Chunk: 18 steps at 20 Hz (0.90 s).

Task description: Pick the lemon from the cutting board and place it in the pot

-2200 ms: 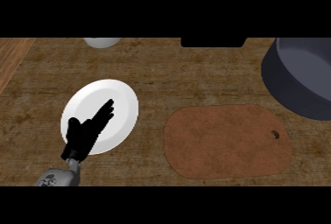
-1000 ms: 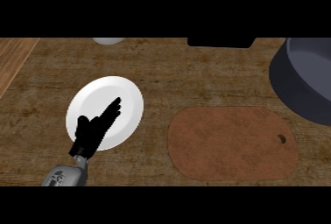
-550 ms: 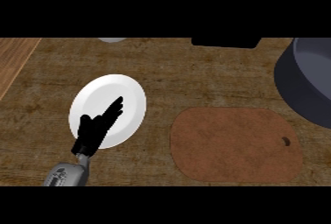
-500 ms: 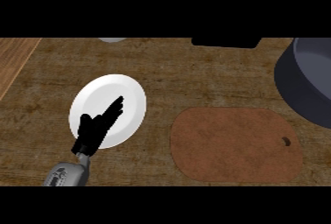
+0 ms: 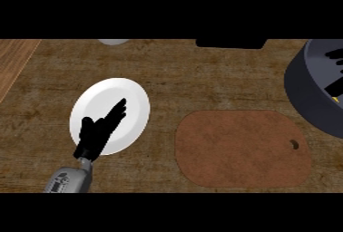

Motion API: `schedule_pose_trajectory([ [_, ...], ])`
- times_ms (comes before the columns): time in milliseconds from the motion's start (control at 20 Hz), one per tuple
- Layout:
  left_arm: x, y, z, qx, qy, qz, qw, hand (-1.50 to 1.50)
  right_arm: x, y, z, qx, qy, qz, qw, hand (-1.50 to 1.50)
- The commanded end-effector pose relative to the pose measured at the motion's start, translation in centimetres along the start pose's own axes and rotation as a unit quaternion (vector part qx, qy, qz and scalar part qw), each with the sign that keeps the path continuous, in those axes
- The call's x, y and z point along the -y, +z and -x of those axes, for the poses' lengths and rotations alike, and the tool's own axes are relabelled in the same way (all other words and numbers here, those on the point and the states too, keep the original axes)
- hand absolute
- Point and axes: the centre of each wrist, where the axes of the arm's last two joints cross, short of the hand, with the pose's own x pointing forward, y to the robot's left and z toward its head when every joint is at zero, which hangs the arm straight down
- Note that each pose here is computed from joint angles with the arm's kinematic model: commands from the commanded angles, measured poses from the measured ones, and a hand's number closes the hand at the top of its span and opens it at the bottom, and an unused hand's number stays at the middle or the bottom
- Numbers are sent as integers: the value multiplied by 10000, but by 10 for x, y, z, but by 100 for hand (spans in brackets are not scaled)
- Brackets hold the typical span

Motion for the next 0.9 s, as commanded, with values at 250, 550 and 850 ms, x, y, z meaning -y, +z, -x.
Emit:
schedule_pose_trajectory([
  [250, -2, 2, 5, -4, 77, -106, 9999, 0, 33, 3, -15, 725, -3080, 1757, 9322, -150],
  [550, -6, 5, -6, -12, -19, -73, 10000, 0, 81, 18, 36, 526, -3862, 2776, 8781, -150],
  [850, -8, 0, -10, -85, 50, -91, 9999, 0, 80, 32, 94, 833, -4370, 3129, 8392, -150],
])
